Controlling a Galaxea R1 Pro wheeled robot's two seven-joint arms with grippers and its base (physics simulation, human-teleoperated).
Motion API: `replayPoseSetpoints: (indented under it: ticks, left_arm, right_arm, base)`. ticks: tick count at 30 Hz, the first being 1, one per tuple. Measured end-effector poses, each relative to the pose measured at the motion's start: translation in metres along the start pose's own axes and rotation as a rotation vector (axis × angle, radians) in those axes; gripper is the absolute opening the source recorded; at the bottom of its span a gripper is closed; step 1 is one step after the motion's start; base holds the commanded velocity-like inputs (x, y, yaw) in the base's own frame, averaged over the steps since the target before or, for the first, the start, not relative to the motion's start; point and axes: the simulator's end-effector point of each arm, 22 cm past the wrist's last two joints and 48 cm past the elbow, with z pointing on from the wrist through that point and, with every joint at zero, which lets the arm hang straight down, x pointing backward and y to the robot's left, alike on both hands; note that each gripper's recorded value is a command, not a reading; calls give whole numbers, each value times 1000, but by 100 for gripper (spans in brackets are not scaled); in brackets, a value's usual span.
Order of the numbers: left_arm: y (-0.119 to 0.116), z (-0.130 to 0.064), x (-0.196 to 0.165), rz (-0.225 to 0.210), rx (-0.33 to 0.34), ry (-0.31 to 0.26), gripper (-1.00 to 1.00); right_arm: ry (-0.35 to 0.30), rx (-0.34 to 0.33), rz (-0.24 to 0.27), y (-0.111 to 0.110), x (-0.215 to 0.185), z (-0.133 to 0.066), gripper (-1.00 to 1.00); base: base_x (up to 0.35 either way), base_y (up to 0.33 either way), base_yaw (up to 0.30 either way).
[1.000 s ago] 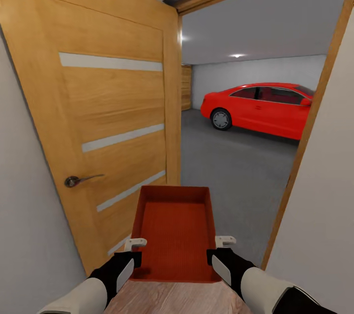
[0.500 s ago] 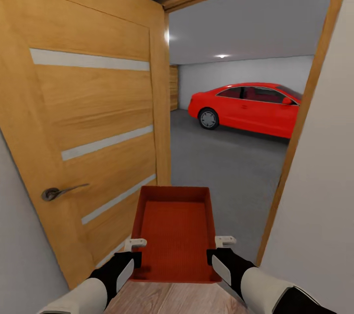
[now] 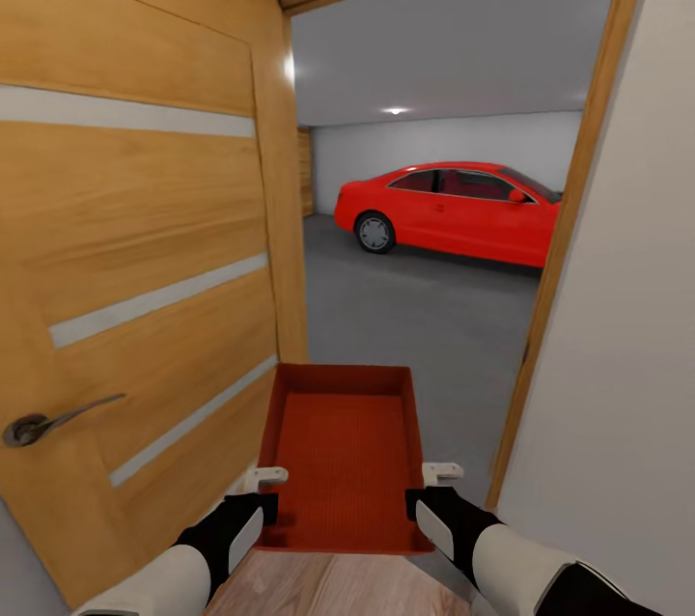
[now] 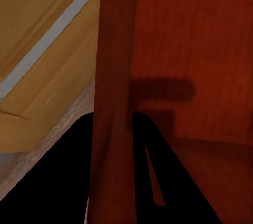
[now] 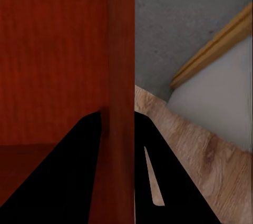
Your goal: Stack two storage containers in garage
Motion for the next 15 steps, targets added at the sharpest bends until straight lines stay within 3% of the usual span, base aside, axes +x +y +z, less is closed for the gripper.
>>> replayPoseSetpoints:
  ticks: [5,9,15]
  left_arm:
    - [0,0,0,0,0,0,-100]
    - [0,0,0,0,0,1,-100]
    - [0,0,1,0,0,1,-100]
  right_arm:
    - [0,0,0,0,0,0,-100]
    - [1,0,-1,0,0,0,-100]
    - [1,0,-1,0,0,0,-100]
  base:
    - [82,3,-245]
    - [105,44,-54]
    - [223,192,-5]
